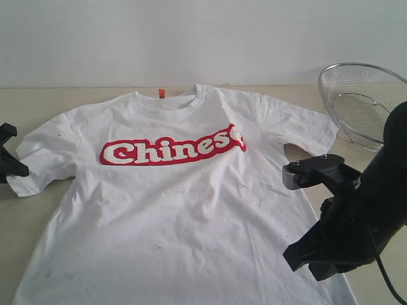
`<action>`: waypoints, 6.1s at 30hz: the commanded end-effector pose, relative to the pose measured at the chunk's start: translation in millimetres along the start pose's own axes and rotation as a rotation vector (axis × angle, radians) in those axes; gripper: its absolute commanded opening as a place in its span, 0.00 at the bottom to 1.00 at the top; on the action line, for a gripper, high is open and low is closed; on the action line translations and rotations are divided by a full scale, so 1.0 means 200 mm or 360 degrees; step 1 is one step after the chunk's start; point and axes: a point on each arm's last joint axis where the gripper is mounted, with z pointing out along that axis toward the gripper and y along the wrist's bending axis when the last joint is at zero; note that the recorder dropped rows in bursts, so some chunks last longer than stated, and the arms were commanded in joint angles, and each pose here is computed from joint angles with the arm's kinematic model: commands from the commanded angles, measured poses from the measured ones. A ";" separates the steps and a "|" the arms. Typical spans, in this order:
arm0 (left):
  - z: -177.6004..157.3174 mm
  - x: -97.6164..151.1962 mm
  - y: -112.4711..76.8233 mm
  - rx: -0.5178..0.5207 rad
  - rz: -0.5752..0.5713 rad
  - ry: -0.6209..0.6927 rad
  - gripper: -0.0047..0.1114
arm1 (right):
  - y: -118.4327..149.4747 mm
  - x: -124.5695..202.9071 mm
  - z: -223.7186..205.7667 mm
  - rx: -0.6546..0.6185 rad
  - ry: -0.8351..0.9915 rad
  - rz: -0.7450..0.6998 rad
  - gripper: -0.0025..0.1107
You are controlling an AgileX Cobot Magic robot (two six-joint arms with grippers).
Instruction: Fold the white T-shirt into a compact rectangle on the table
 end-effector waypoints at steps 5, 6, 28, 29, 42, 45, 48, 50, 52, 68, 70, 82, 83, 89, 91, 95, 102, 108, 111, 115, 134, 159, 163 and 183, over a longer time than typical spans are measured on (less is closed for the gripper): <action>0.00 -0.03 -0.02 0.0057 0.0030 -0.0060 0.08 | 0.00 0.01 -0.01 0.0000 0.0010 -0.0028 0.02; -0.01 -0.03 -0.03 0.0059 0.0033 -0.0069 0.08 | 0.00 0.01 -0.01 0.0000 0.0010 -0.0028 0.02; -0.21 -0.09 -0.21 0.0254 0.0076 -0.0369 0.08 | 0.00 0.01 -0.01 -0.0004 0.0016 -0.0026 0.02; -0.21 -0.10 -0.24 0.0300 0.0088 -0.0387 0.08 | 0.01 0.01 -0.01 -0.0008 0.0015 -0.0021 0.02; 0.05 -0.02 -0.57 0.0304 0.0389 -0.0322 0.08 | 0.01 0.01 -0.01 -0.0027 0.0017 -0.0002 0.02; 0.10 -0.02 -0.68 0.0343 0.0472 -0.0301 0.08 | 0.01 0.01 -0.01 -0.0029 0.0020 -0.0001 0.02; 0.19 0.00 -0.77 0.0357 0.0532 -0.0232 0.08 | 0.01 0.01 -0.01 -0.0029 0.0020 -0.0001 0.02; 0.26 0.02 -0.79 0.0300 0.0596 -0.0154 0.08 | 0.01 0.01 -0.01 -0.0031 0.0019 0.0001 0.02; 0.29 0.03 -0.79 0.0245 0.0651 -0.0114 0.08 | 0.01 0.01 -0.01 -0.0032 0.0024 0.0001 0.02; 0.32 0.12 -0.84 0.0276 0.0984 0.0085 0.62 | 0.01 0.01 -0.01 -0.0031 0.0013 0.0003 0.02; 0.31 0.13 -0.86 0.0360 0.1040 0.0101 0.53 | 0.01 0.01 -0.01 -0.0030 0.0009 0.0003 0.02; 0.30 0.16 -0.89 0.0513 0.1114 0.0143 0.08 | 0.01 0.01 -0.01 -0.0030 0.0012 0.0003 0.02; 0.30 0.16 -0.89 0.0517 0.1105 0.0150 0.08 | 0.01 0.01 -0.01 -0.0030 0.0012 0.0003 0.02; 0.31 0.15 -0.88 0.0448 0.0972 0.0142 0.14 | 0.01 0.01 -0.01 -0.0034 0.0011 0.0008 0.02; 0.31 0.15 -0.88 0.0444 0.0975 0.0140 0.26 | 0.01 0.01 -0.01 -0.0034 0.0011 0.0008 0.02; 0.31 0.14 -0.88 0.0431 0.0918 0.0133 0.60 | 0.01 0.01 -0.01 -0.0034 0.0011 0.0008 0.02; 0.30 0.15 -0.88 0.0449 0.0907 0.0163 0.66 | 0.01 0.01 -0.01 -0.0035 0.0014 0.0007 0.02; 0.28 0.16 -0.87 0.0331 0.0898 0.0218 0.49 | 0.01 0.01 -0.01 -0.0037 0.0023 0.0007 0.02; 0.26 0.13 -0.84 0.0123 0.0927 0.0282 0.52 | 0.01 0.01 -0.01 -0.0037 0.0023 0.0007 0.02; 0.23 0.12 -0.83 -0.0006 0.0957 0.0339 0.56 | 0.01 0.01 -0.01 -0.0036 0.0019 0.0007 0.02; 0.00 0.16 -0.81 -0.0332 0.1049 0.0519 0.56 | 0.01 0.01 -0.01 -0.0032 0.0006 -0.0004 0.02; 0.14 -0.11 -0.68 -0.0201 0.0737 -0.0113 0.56 | 0.01 0.00 -0.01 -0.0039 -0.0006 -0.0007 0.02; 0.18 -0.10 -0.65 -0.0207 0.0724 -0.0083 0.56 | 0.01 0.00 -0.01 -0.0039 -0.0006 -0.0007 0.02; 0.19 -0.07 -0.63 -0.0225 0.0644 0.0040 0.55 | 0.01 0.00 -0.01 -0.0033 -0.0027 -0.0013 0.02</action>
